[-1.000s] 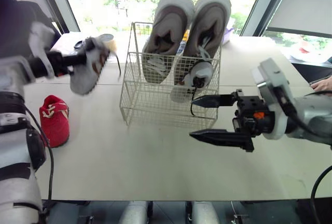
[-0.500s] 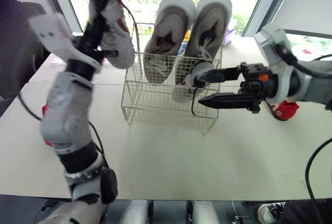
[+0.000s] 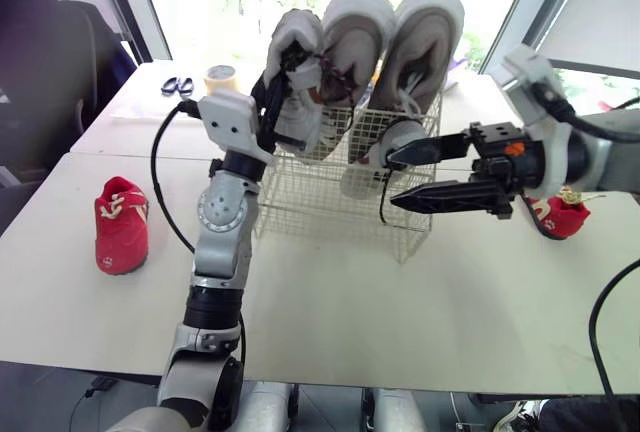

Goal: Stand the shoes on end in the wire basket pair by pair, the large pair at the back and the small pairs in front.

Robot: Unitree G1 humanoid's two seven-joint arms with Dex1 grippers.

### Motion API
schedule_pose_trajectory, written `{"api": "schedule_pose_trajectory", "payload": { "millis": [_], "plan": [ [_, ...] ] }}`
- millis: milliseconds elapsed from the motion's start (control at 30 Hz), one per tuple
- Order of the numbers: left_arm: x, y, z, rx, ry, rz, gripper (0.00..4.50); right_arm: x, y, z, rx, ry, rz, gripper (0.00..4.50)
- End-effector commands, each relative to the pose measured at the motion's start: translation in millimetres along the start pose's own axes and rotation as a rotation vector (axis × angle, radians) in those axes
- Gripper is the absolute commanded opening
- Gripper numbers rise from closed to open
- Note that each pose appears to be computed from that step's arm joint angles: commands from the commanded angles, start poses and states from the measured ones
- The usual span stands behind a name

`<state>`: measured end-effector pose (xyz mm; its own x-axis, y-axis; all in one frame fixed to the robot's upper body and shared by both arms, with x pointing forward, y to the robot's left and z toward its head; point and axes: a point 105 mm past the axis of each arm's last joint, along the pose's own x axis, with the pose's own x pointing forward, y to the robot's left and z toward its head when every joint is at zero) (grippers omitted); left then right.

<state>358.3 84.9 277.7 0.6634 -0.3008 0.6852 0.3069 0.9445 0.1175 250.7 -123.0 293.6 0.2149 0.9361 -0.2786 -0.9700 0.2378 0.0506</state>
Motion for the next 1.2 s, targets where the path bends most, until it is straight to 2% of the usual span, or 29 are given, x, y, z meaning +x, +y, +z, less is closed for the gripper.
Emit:
{"api": "schedule_pose_trajectory", "payload": {
  "millis": [33,100,200,433,567,600,667,867,967,1033,1200],
  "plan": [
    [-11.1,-13.9,-26.6,-0.015,0.077,-0.038,0.05,-7.1,10.5,7.9,-0.042,-0.027,-0.025,4.50],
    [-21.0,-19.4,-38.1,-0.012,0.117,-0.064,0.05,-8.6,11.8,7.2,-0.035,-0.036,-0.037,4.50],
    [-30.7,-26.3,-50.7,-0.041,0.239,-0.120,0.05,-8.2,12.6,3.0,-0.025,-0.046,-0.055,4.50],
    [-36.4,-28.3,-29.5,-0.098,0.310,-0.186,0.05,-2.7,9.3,5.0,-0.012,-0.113,-0.054,4.50],
    [-42.2,-22.8,-12.9,-0.091,0.323,-0.234,1.47,1.9,5.5,0.7,-0.006,-0.130,-0.054,4.50],
    [-42.8,-20.2,-9.2,-0.090,0.330,-0.240,2.08,3.3,4.7,-0.8,-0.004,-0.134,-0.054,4.50],
    [-45.7,-15.6,-3.0,-0.062,0.355,-0.262,3.01,5.8,4.3,-3.0,-0.001,-0.144,-0.048,4.50],
    [-58.6,-14.8,18.0,-0.034,0.413,-0.345,3.01,7.2,-0.9,-6.0,0.006,-0.157,-0.045,4.50],
    [-54.8,-4.3,29.3,-0.011,0.432,-0.330,3.01,6.7,-3.2,-8.2,0.008,-0.150,-0.043,4.50],
    [-48.7,2.6,42.0,-0.036,0.428,-0.332,3.01,7.8,-3.8,-11.2,0.015,-0.143,-0.032,4.50],
    [-50.8,8.0,70.6,-0.215,0.458,-0.442,3.01,6.2,-8.6,-11.2,0.033,-0.157,-0.018,4.50]
  ]
}}
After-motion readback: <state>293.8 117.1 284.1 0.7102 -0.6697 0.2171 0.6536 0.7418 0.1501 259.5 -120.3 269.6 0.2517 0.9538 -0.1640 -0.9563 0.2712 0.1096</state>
